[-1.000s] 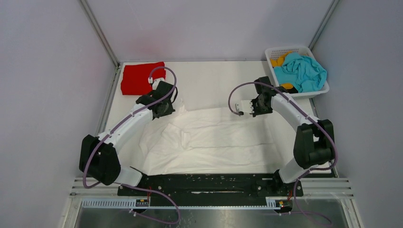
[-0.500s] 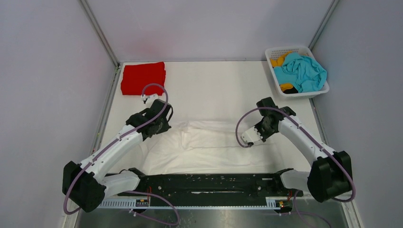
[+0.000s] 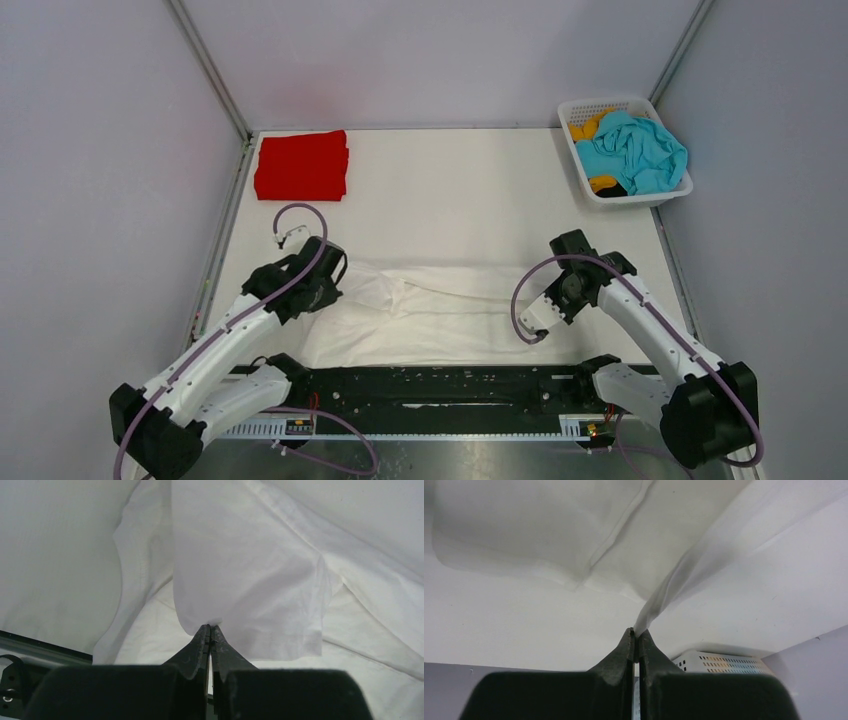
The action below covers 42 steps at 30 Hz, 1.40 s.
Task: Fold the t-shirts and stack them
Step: Fold the other side of the tshirt into a rectangle
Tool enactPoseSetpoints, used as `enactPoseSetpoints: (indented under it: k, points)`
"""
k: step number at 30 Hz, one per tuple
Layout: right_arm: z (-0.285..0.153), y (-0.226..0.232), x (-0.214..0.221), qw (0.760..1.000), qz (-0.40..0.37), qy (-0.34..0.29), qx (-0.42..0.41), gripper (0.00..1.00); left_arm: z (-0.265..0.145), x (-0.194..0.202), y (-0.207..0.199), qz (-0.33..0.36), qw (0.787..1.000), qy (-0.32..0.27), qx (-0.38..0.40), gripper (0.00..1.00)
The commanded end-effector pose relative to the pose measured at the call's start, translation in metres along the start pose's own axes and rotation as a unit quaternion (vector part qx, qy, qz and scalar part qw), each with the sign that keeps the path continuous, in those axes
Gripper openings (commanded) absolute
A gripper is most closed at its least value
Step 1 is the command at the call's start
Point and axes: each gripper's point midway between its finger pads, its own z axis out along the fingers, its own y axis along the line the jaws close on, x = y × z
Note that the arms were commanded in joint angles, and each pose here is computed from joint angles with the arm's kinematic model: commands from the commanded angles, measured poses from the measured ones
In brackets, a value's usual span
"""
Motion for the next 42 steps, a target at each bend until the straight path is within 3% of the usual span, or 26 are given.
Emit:
enactPoseSetpoints:
  k: [1,9,10,13,14,15,16,17,18,19,20,21,25,28,31,33,35,37,42]
  points:
    - [0.004,0.012,0.000,0.999,-0.025,0.003,-0.037,0.00,-0.005,0.008,0.015,-0.019,1.000,-0.001,-0.007,0.00]
    - [0.019,0.019,-0.014,0.997,-0.053,-0.026,-0.042,0.00,0.013,0.041,0.027,-0.028,0.998,0.052,-0.039,0.00]
    - [0.021,0.020,-0.015,0.997,-0.054,-0.027,-0.043,0.00,0.015,0.044,0.028,-0.030,0.997,0.057,-0.042,0.04]
    - [0.028,0.023,-0.018,0.996,-0.064,-0.034,-0.050,0.08,0.019,0.053,0.030,-0.032,0.995,0.073,-0.053,0.08]
    - [0.031,0.023,-0.018,0.996,-0.066,-0.035,-0.049,0.17,0.021,0.055,0.031,-0.031,0.995,0.078,-0.058,0.11]
    - [0.031,0.021,-0.017,0.996,-0.067,-0.032,-0.045,0.33,0.021,0.056,0.031,-0.030,0.994,0.081,-0.062,0.19]
    - [0.031,0.020,-0.017,0.996,-0.064,-0.031,-0.044,0.57,0.020,0.055,0.031,-0.029,0.994,0.082,-0.064,0.28]
    - [0.030,0.020,-0.016,0.997,-0.062,-0.030,-0.043,0.89,0.019,0.053,0.030,-0.029,0.994,0.080,-0.064,0.35]
    - [0.028,0.017,-0.015,0.997,-0.059,-0.028,-0.038,0.98,0.017,0.050,0.028,-0.031,0.995,0.076,-0.060,0.46]
    - [0.025,0.015,-0.015,0.997,-0.056,-0.028,-0.034,0.99,0.015,0.046,0.025,-0.032,0.996,0.070,-0.053,0.64]
    - [0.022,0.012,-0.015,0.998,-0.055,-0.030,-0.028,0.99,0.012,0.041,0.022,-0.034,0.997,0.061,-0.045,0.88]
    - [0.019,0.008,-0.014,0.998,-0.053,-0.029,-0.021,1.00,0.008,0.034,0.019,-0.036,0.997,0.050,-0.037,0.98]
    - [-0.011,-0.036,-0.032,0.992,-0.042,-0.087,0.081,1.00,-0.005,0.007,-0.003,-0.030,0.999,0.013,0.014,0.99]
    - [-0.056,-0.095,-0.047,0.968,-0.005,-0.148,0.200,0.99,-0.010,-0.013,-0.028,-0.028,0.998,-0.015,0.059,0.99]
    - [-0.127,-0.166,-0.053,0.910,0.123,-0.236,0.317,1.00,-0.007,-0.016,-0.057,-0.008,0.994,-0.005,0.109,0.99]
    - [-0.179,-0.208,-0.040,0.825,0.313,-0.309,0.354,0.99,-0.001,-0.019,-0.064,0.004,0.994,-0.004,0.109,0.99]
    - [-0.218,-0.243,-0.015,0.711,0.490,-0.343,0.370,0.99,0.006,-0.024,-0.064,0.004,0.996,-0.012,0.092,0.99]
    - [-0.223,-0.261,-0.001,0.614,0.616,-0.359,0.339,0.99,0.011,-0.022,-0.072,0.005,0.995,-0.006,0.103,0.99]
    - [-0.147,-0.255,-0.022,0.472,0.782,-0.362,0.187,0.99,0.031,0.015,-0.084,0.001,0.986,0.043,0.162,0.99]
